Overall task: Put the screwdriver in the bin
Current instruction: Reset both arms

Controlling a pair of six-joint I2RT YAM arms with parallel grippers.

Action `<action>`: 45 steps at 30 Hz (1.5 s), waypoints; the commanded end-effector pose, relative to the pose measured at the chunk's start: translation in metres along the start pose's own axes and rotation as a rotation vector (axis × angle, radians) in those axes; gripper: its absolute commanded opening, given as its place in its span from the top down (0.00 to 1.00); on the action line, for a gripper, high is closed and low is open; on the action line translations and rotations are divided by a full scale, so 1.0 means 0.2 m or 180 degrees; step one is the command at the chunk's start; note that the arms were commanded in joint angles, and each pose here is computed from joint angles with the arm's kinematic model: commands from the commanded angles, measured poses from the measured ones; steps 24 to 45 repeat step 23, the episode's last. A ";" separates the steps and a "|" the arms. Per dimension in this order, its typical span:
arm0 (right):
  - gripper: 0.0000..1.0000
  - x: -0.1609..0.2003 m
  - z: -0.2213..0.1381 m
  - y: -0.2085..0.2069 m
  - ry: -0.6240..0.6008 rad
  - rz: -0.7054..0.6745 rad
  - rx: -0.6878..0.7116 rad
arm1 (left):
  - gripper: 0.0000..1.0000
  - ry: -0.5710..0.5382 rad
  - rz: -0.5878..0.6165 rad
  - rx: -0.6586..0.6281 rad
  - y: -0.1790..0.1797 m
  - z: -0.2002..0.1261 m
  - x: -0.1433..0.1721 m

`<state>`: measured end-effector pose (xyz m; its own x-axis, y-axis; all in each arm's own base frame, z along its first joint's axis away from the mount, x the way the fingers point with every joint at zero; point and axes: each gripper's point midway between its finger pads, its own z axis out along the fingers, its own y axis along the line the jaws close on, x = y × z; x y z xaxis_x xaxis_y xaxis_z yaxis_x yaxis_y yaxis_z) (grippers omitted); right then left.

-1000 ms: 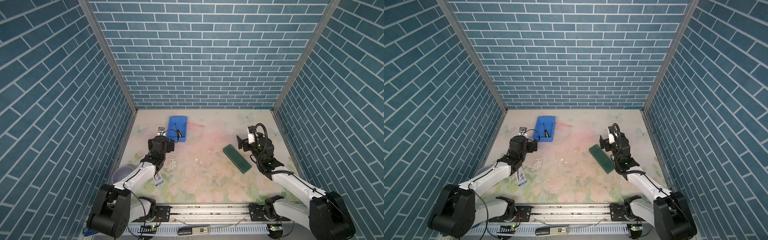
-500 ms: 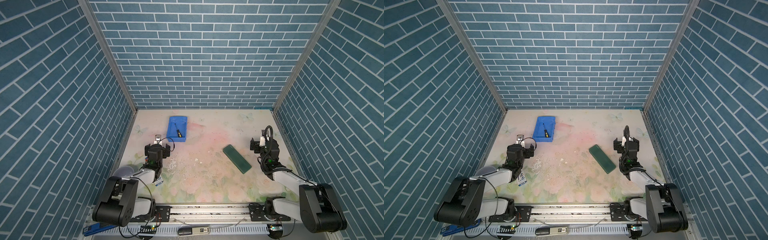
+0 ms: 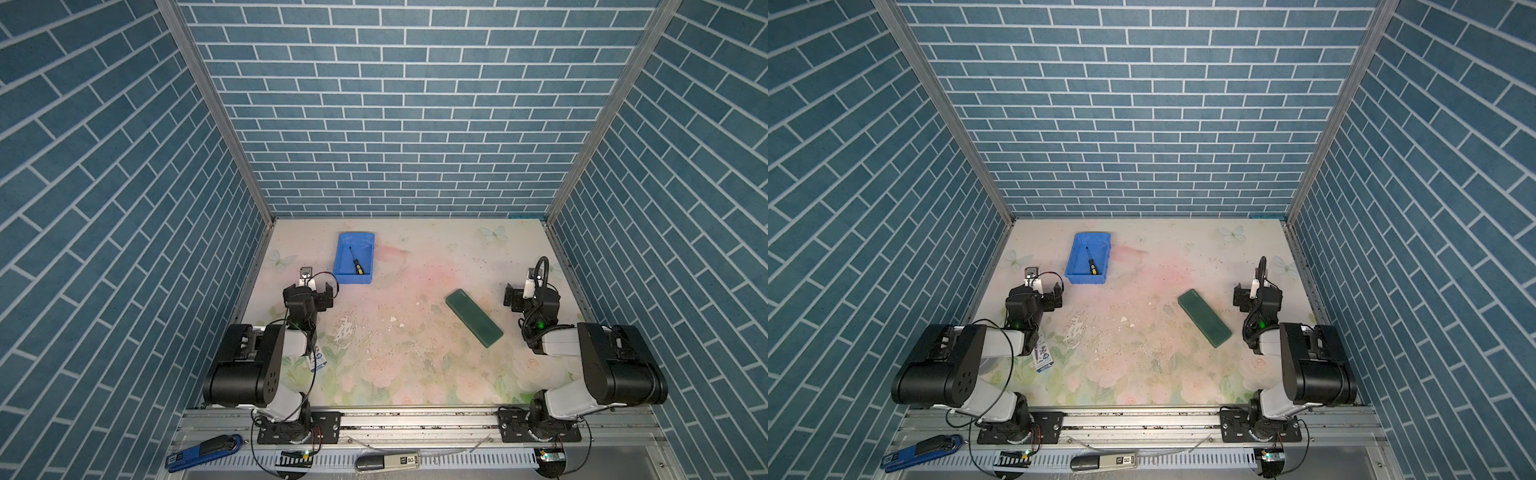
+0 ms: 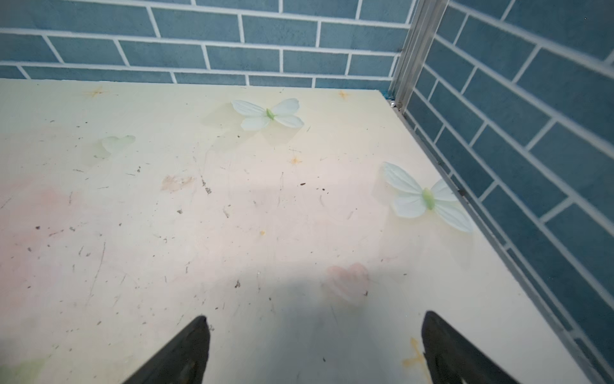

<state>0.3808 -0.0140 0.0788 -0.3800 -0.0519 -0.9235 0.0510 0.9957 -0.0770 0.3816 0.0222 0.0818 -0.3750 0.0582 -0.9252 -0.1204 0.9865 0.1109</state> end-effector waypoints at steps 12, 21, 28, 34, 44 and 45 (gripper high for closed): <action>0.01 -0.07 0.06 -0.02 0.0012 0.0232 -0.0126 | 0.00 -0.0153 -0.0107 0.0084 0.00 0.01 -0.08; 0.01 -0.07 0.06 -0.03 0.0017 0.0234 -0.0123 | 0.00 -0.0122 -0.0052 0.0051 -0.01 0.02 -0.08; 0.01 -0.07 0.06 -0.03 0.0016 0.0232 -0.0122 | 0.00 -0.0121 -0.0048 0.0050 -0.01 0.02 -0.08; 0.01 -0.07 0.06 -0.03 0.0016 0.0232 -0.0122 | 0.00 -0.0121 -0.0048 0.0050 -0.01 0.02 -0.08; 0.01 -0.07 0.06 -0.03 0.0016 0.0232 -0.0122 | 0.00 -0.0121 -0.0048 0.0050 -0.01 0.02 -0.08; 0.01 -0.07 0.06 -0.03 0.0016 0.0232 -0.0122 | 0.00 -0.0121 -0.0048 0.0050 -0.01 0.02 -0.08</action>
